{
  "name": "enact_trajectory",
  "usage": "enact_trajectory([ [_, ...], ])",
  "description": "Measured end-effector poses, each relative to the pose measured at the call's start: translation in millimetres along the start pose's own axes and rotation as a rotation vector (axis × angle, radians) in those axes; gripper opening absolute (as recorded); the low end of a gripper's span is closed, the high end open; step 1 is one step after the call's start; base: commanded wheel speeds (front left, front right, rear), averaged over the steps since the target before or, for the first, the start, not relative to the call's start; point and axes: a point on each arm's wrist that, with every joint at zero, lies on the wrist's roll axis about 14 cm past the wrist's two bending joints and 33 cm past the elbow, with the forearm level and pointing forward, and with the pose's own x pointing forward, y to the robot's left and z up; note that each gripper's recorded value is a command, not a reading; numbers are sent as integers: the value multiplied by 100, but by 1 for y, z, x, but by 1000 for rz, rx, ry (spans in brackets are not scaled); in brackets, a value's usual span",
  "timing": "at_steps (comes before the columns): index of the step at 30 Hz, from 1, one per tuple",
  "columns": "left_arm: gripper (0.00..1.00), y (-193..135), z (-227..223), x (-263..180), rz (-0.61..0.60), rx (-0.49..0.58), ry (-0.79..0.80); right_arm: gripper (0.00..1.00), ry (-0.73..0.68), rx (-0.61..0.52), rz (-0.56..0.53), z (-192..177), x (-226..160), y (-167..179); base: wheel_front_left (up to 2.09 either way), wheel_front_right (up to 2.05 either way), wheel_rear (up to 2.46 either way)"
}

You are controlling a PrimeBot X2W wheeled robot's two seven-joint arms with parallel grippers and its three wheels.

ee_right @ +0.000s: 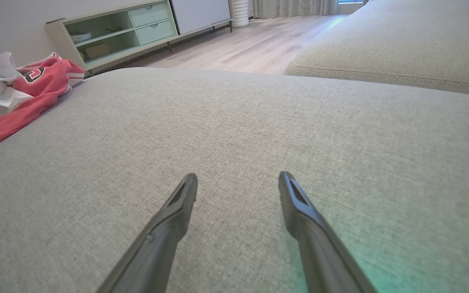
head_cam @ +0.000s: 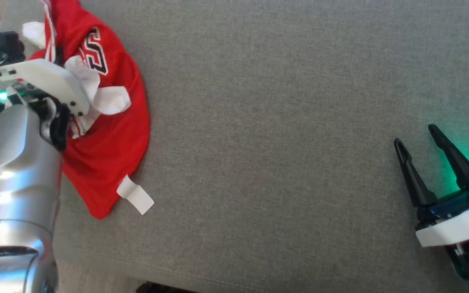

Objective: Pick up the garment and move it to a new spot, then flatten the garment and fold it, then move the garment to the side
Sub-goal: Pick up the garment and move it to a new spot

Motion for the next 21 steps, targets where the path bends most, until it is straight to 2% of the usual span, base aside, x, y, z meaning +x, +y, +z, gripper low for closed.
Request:
enact_trajectory([
  [4,0,3,38,-12,-17,2,-142,100,-15,1,-7,8,-3,7,0,0,0],
  [9,0,-27,117,-45,-117,37,-382,100,-56,30,-27,23,-12,22,0,0,0],
  [16,0,-102,189,-118,-359,143,-634,100,-177,68,-89,63,-34,38,0,0,0],
  [21,0,-159,201,-164,-557,212,-707,100,-266,71,-204,87,-68,24,0,0,0],
])
